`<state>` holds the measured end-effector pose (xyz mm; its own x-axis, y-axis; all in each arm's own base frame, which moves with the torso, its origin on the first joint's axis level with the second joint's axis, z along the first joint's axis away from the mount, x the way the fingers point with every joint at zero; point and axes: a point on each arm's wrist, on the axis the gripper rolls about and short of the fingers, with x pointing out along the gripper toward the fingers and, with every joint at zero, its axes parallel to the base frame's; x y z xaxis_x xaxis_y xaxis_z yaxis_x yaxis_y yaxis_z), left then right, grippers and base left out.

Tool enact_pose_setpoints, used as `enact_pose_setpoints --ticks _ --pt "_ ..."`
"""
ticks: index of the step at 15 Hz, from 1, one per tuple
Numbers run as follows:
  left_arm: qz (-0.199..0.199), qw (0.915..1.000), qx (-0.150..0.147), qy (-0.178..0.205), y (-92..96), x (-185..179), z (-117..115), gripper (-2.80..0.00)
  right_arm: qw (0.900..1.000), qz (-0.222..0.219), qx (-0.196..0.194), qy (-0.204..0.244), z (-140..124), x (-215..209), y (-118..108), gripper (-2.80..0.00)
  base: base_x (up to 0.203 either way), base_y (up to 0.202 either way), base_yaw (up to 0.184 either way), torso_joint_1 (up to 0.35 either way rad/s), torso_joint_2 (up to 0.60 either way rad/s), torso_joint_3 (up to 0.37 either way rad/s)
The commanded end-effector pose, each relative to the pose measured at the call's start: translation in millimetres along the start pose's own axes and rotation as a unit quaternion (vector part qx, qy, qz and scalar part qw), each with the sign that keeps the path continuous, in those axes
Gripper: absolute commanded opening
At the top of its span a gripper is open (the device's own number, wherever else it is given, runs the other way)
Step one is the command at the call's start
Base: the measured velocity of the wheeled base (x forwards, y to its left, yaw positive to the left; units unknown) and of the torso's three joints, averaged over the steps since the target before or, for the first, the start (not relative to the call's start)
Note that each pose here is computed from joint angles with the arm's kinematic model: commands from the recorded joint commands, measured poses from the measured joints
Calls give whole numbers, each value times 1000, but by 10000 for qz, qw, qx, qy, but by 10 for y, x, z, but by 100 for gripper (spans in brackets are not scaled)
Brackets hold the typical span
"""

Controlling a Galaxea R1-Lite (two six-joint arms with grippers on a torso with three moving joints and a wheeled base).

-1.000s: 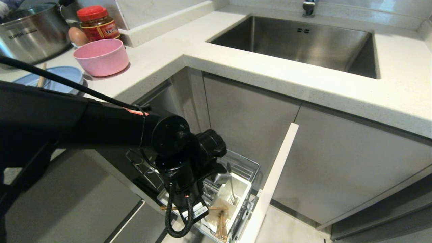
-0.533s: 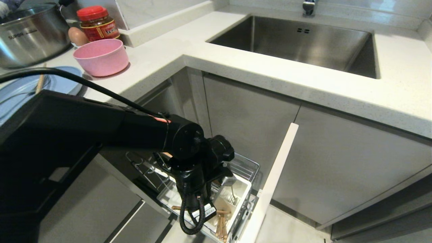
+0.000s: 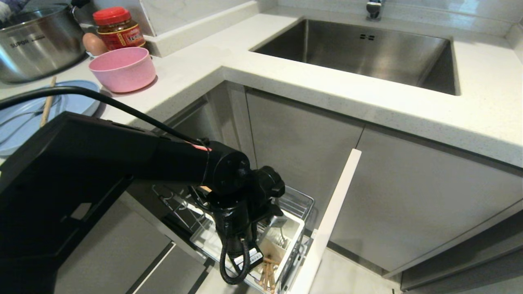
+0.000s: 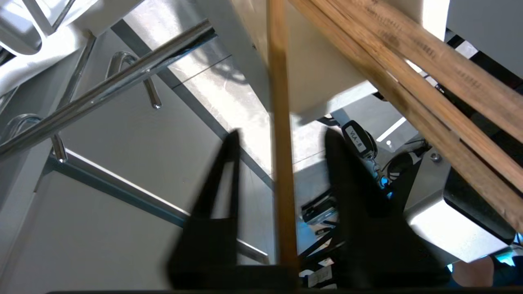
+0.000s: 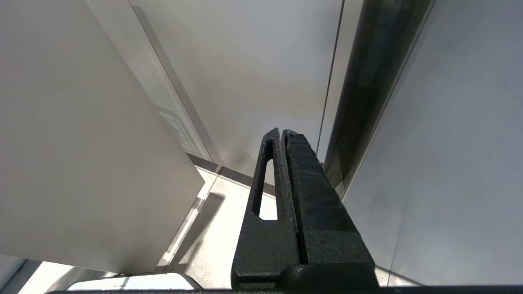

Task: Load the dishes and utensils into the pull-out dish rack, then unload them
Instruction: Pick up the chopsticks and place it in the cupboard

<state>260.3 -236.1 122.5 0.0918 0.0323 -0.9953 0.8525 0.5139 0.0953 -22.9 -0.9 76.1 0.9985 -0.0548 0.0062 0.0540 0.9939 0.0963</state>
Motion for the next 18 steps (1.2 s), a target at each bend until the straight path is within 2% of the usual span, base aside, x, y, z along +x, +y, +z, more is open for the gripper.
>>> enact_pose_setpoints --ticks 1,7,11,16,17,18 --pt "5 10000 4 -17 -3 -36 -18 0 10000 0 3 -19 0 -3 0 -280 0 0 0 0 0 0" --pt "64 9997 -26 -218 -8 -192 -83 0 10000 0 3 -18 0 -2 0 -280 0 0 0 0 0 0" --pt "158 9985 -80 -519 -26 -438 -219 0 10000 0 3 -19 0 -3 0 -280 0 0 0 0 0 0" --pt "357 9890 -570 -1317 -75 -962 -519 0 10000 0 3 -22 0 -3 0 -280 0 0 0 0 0 0" --pt "395 9864 -607 -1478 -92 -1066 -598 -280 10000 0 3 -21 0 -3 0 -280 0 0 0 0 0 0" --pt "461 9835 -641 -1630 -109 -1166 -685 -280 10000 0 3 -19 0 -3 0 -280 0 0 0 0 0 0"
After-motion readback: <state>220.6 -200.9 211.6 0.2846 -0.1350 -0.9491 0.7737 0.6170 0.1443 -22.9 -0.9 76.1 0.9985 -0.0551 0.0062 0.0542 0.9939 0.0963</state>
